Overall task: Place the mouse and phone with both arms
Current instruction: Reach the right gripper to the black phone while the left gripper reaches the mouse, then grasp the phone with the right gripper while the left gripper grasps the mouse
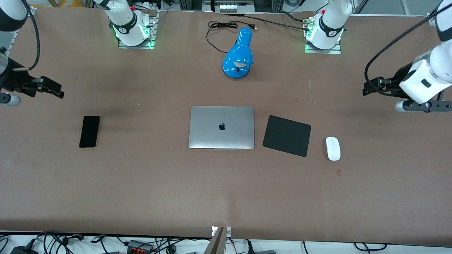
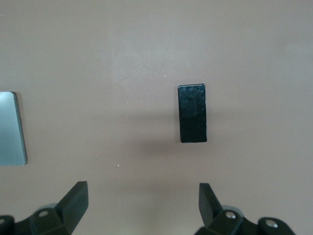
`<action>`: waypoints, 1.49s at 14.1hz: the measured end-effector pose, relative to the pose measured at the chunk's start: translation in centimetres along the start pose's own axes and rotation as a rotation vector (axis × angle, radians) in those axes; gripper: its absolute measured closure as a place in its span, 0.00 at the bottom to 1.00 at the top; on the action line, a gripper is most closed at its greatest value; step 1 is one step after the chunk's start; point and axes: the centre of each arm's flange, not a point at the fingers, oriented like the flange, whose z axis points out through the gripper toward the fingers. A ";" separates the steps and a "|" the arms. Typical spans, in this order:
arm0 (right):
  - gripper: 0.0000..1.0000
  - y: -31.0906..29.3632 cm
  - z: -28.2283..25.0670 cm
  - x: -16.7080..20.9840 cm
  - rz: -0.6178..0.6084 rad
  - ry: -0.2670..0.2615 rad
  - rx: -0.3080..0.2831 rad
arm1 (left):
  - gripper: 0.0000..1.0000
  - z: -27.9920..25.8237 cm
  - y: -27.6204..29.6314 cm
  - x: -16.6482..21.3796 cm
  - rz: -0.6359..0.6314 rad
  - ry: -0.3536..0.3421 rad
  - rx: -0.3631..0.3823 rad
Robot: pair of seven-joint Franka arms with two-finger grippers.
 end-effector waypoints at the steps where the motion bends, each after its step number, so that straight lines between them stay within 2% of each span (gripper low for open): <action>1: 0.00 0.1 1.6 0.8 0.001 -0.020 0.000 | 0.00 2.0 -0.3 1.8 -0.002 -0.029 -0.008; 4: 0.00 1.0 7.2 3.3 0.002 -0.063 -0.028 | 0.00 10.7 -1.2 8.6 -0.009 -0.116 -0.041; 6: 0.00 2.1 11.6 5.0 -0.001 -0.089 -0.064 | 0.00 17.0 -1.9 12.6 -0.022 -0.106 -0.063; 9: 0.00 3.9 18.5 6.6 0.013 -0.129 -0.075 | 0.00 25.6 -3.2 15.2 -0.044 -0.176 -0.082; 10: 0.00 4.8 20.7 6.9 0.025 -0.139 -0.072 | 0.00 27.3 -3.4 15.8 -0.043 -0.176 -0.076; 13: 0.00 7.1 26.4 7.2 0.054 -0.149 -0.063 | 0.00 28.6 -3.5 16.7 -0.013 -0.137 -0.007; 19: 0.00 9.2 32.3 6.2 0.081 -0.205 -0.050 | 0.00 31.6 -3.6 17.0 -0.009 -0.169 -0.003; 21: 0.00 9.5 33.6 5.8 0.085 -0.208 -0.048 | 0.00 32.9 -3.6 17.0 -0.009 -0.184 -0.006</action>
